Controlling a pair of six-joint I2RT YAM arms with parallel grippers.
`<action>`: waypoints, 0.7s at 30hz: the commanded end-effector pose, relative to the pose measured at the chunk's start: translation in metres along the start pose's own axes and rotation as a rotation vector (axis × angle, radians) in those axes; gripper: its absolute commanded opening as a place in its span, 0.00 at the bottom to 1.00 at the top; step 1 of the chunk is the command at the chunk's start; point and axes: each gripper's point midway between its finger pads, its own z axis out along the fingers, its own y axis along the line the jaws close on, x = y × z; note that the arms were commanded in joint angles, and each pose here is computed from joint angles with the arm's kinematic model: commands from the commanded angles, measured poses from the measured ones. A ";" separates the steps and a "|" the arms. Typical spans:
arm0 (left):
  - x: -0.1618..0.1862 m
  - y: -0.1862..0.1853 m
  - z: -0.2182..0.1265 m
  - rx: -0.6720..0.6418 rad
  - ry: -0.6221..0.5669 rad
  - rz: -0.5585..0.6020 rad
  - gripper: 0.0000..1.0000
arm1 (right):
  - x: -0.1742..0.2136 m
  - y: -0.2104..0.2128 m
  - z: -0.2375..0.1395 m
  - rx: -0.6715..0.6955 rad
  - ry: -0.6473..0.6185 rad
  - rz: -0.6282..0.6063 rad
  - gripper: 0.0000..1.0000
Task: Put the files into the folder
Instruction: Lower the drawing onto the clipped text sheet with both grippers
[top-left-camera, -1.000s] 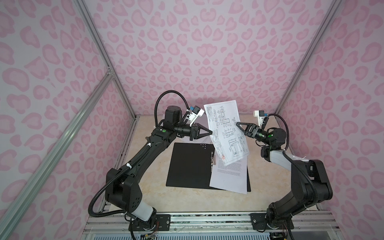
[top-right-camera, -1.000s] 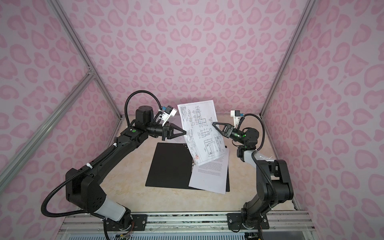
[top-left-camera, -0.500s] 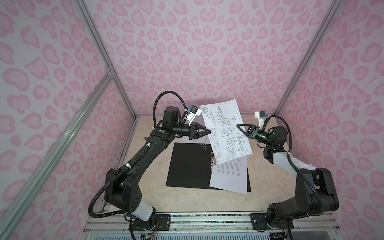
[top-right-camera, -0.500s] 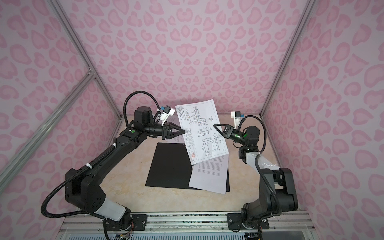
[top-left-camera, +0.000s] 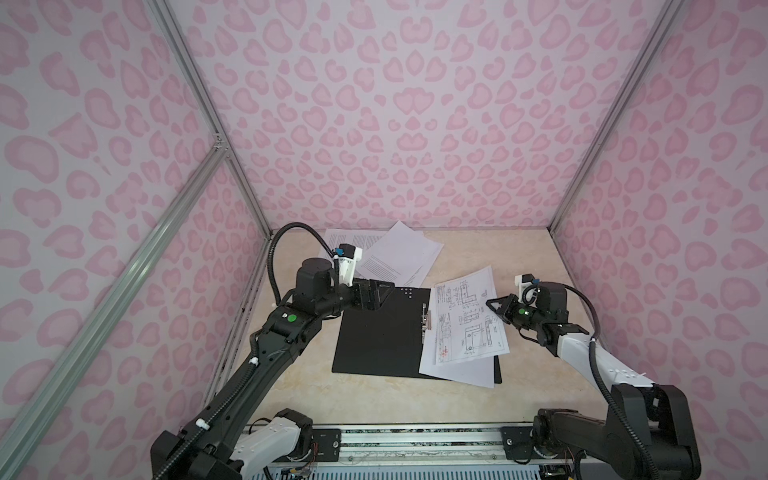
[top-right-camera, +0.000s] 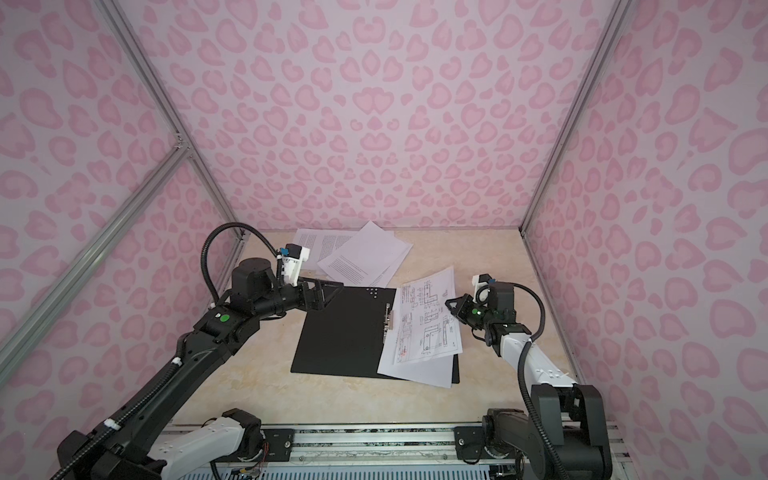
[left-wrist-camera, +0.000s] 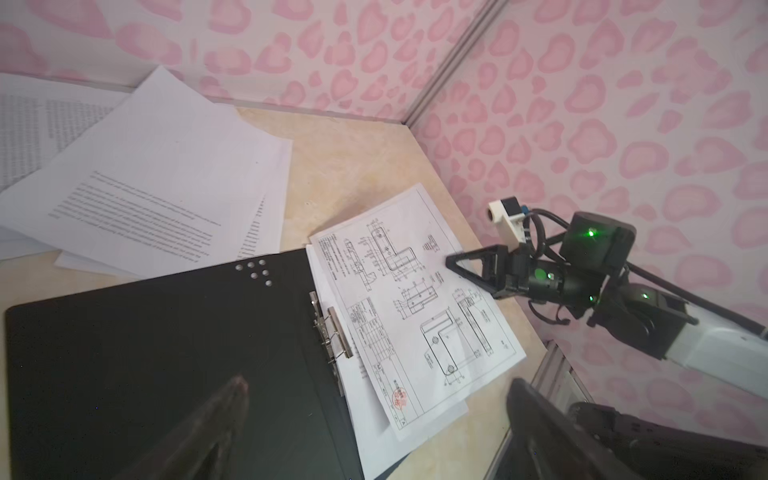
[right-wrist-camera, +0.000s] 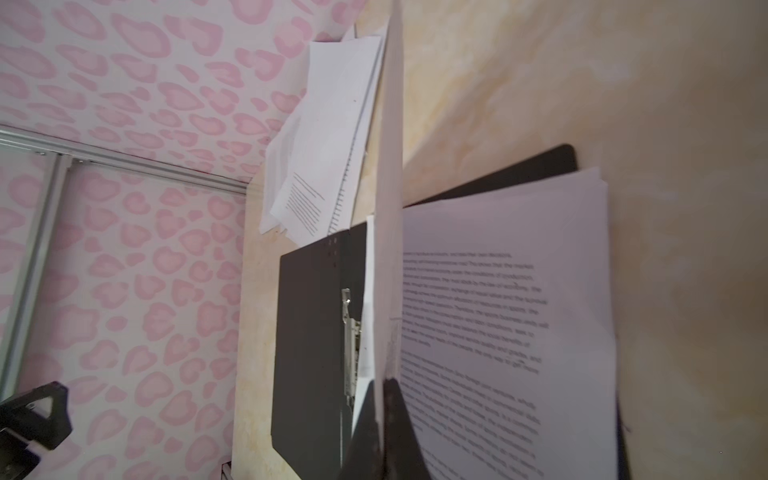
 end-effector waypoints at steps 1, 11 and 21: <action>0.030 0.031 -0.002 -0.091 0.066 -0.085 0.98 | 0.010 -0.028 -0.001 0.101 -0.020 -0.005 0.00; 0.109 0.002 0.017 0.125 0.392 -0.104 0.98 | 0.020 -0.044 0.001 0.143 -0.049 0.014 0.00; 0.112 -0.001 0.020 0.126 0.408 -0.070 0.98 | 0.039 -0.045 0.007 0.146 -0.050 0.020 0.00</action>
